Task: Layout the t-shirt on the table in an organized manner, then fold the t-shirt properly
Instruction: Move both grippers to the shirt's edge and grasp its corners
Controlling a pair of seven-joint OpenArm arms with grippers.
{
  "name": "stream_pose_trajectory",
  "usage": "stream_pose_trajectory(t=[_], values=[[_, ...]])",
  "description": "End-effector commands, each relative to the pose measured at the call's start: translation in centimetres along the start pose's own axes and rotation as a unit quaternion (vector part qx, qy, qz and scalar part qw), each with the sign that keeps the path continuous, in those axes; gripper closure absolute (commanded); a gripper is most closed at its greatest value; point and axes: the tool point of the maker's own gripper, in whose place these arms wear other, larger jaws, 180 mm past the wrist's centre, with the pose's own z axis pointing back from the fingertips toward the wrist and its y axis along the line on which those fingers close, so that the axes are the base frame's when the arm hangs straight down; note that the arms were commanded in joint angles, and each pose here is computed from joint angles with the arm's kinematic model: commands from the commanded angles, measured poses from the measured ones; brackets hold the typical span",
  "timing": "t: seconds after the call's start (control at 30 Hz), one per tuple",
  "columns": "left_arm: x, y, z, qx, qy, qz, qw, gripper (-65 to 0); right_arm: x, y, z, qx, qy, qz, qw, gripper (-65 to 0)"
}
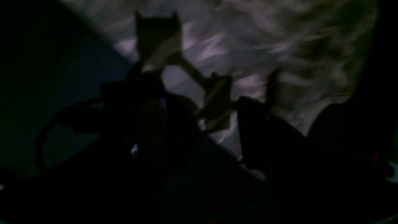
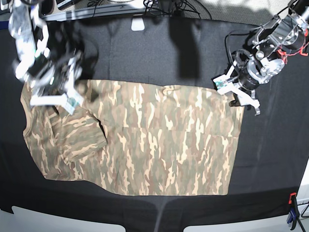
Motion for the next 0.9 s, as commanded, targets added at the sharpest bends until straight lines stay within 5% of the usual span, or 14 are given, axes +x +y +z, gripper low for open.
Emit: stream_pose_trajectory(t=[0.0, 0.13, 0.43, 0.63, 0.87], values=[[-0.5, 0.8, 0.2, 0.009, 0.006, -0.004, 1.000, -23.2, -0.1, -0.4, 0.4, -0.006, -0.001, 0.012, 0.9999, -35.1], [-0.4, 0.8, 0.2, 0.009, 0.002, -0.004, 1.000, 0.0, -2.2, 1.2, 0.4, 0.006, 0.024, 0.023, 0.9994, -35.1], [-1.2, 0.9, 0.2, 0.010, 0.025, -0.005, 1.000, 0.0, -5.4, 1.4, -0.8, 0.008, 0.065, 0.036, 0.9972, -35.1], [-1.0, 0.8, 0.2, 0.009, 0.020, -0.004, 1.000, 0.0, -9.2, -1.7, -2.1, -0.044, 0.120, 0.059, 0.9900, -35.1], [-0.6, 0.8, 0.1, 0.009, 0.015, 0.000, 1.000, 0.0, -7.2, -1.8, -3.8, -0.064, 0.040, 0.140, 0.9873, -35.1]])
